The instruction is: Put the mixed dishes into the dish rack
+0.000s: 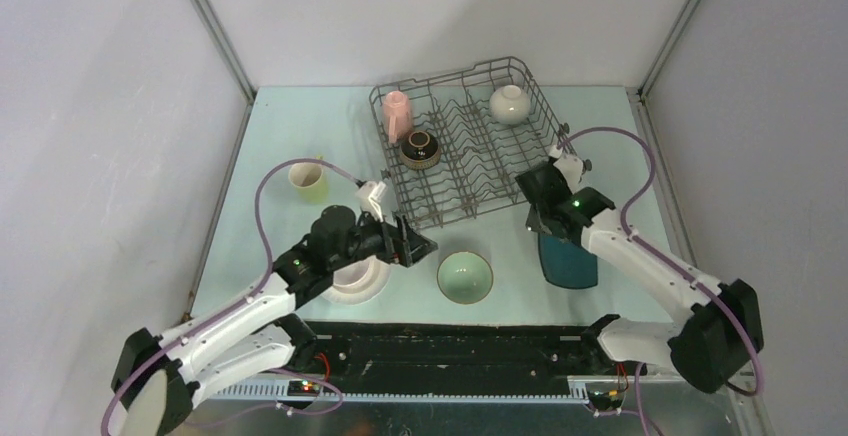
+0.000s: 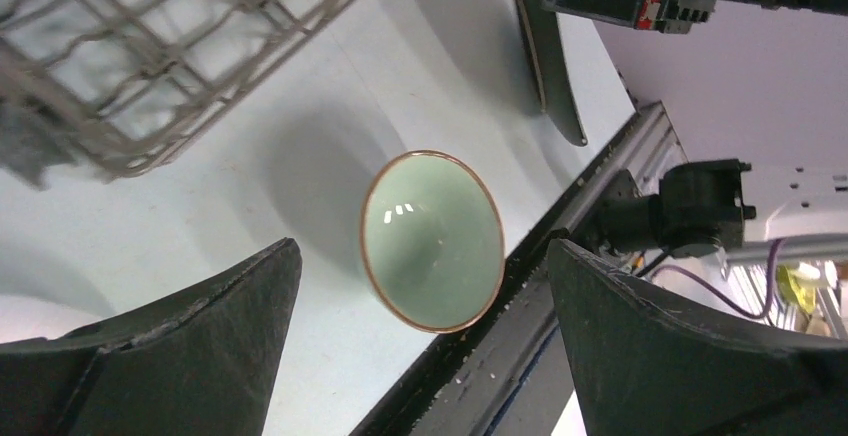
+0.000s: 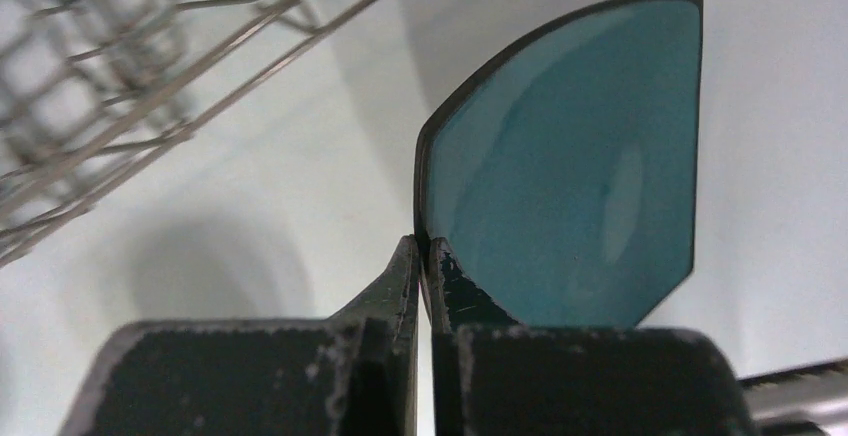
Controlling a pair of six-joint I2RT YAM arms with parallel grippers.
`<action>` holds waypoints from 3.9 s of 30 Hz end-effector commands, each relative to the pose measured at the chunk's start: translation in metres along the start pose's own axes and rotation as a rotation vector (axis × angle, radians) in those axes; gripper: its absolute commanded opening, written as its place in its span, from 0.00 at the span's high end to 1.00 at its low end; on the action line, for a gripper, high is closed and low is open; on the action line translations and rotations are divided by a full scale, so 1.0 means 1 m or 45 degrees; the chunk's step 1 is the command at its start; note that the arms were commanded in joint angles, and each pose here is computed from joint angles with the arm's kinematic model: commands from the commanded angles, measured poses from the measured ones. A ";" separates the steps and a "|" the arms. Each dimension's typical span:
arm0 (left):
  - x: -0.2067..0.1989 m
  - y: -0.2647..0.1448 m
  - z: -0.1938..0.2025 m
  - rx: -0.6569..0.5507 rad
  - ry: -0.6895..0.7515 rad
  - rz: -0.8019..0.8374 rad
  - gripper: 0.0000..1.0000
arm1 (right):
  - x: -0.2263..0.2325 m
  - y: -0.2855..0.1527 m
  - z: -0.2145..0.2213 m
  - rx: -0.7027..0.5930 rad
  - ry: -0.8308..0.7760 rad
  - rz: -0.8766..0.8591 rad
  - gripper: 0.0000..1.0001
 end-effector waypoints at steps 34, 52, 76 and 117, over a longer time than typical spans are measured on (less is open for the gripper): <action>-0.104 0.136 0.023 0.247 0.118 0.185 0.10 | -0.047 -0.002 0.019 0.134 0.455 -0.342 0.26; -0.094 0.191 0.048 0.463 0.106 -0.012 0.12 | -0.109 0.059 0.043 0.202 0.686 -0.150 0.01; -0.052 0.189 0.080 0.619 0.143 -0.206 0.11 | -0.084 0.044 0.086 0.510 0.518 -0.415 0.11; -0.013 0.166 0.043 0.391 0.072 -0.356 0.20 | -0.062 0.046 0.103 0.449 0.281 -0.620 0.21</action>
Point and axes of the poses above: each gripper's point midway between its finger pads, its own y axis out along the fingers, its own x axis along the line the jaws close on, z = x × y, the point moved 9 cm from there along -y, back along the fingers, and after that the axes turned 6 degrees about y, right-handed, at the moved point
